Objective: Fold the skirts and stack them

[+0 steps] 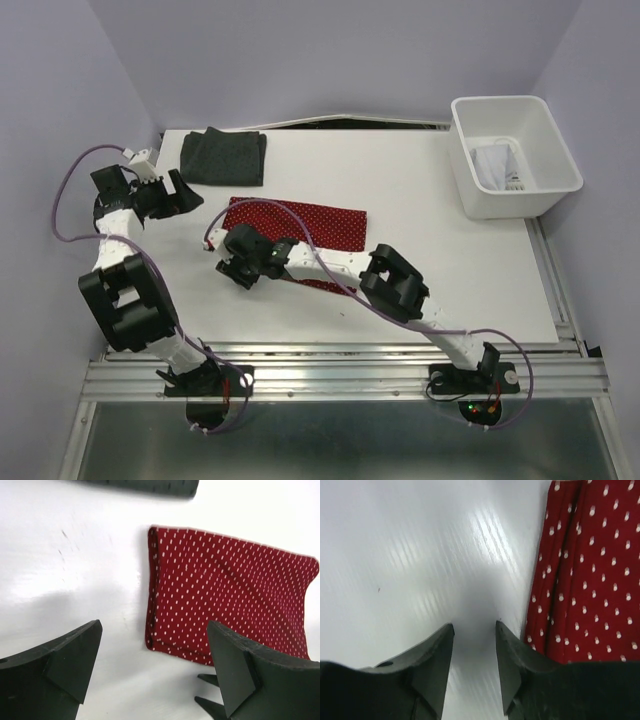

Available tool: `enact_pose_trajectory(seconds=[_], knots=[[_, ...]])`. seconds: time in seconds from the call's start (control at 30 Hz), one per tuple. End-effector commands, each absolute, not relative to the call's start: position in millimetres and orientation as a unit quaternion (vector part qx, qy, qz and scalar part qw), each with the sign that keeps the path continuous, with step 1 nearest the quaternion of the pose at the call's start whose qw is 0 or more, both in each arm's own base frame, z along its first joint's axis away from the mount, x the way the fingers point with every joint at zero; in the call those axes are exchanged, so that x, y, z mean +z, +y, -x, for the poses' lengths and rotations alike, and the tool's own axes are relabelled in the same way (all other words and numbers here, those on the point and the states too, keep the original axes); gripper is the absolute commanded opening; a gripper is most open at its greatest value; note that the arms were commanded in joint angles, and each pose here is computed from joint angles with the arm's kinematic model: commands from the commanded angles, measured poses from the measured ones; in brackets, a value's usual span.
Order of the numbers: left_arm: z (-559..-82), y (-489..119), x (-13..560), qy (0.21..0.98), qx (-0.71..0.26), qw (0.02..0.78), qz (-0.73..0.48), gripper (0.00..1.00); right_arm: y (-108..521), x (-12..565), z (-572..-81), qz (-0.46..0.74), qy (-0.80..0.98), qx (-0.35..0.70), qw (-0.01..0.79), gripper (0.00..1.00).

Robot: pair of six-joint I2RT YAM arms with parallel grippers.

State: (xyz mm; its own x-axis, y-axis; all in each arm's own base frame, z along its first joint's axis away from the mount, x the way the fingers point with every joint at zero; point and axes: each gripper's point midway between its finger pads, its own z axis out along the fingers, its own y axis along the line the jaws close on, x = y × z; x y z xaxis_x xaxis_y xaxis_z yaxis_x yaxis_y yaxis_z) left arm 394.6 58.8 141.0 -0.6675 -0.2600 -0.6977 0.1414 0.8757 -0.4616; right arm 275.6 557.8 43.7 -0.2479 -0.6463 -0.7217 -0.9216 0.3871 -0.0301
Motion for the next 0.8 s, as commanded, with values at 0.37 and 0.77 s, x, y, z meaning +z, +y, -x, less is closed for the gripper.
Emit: enact_pose_trajectory(seconds=[0.37,0.77], knots=[[-395,68,189,0.852,-0.231,0.47,-0.017,0.99,571,89,-308,0.477,0.737,0.192,0.438,0.47],[-393,70,175,0.855,-0.219,0.469,-0.016,0.99,577,122,-314,0.484,0.714,0.192,0.468,0.55]])
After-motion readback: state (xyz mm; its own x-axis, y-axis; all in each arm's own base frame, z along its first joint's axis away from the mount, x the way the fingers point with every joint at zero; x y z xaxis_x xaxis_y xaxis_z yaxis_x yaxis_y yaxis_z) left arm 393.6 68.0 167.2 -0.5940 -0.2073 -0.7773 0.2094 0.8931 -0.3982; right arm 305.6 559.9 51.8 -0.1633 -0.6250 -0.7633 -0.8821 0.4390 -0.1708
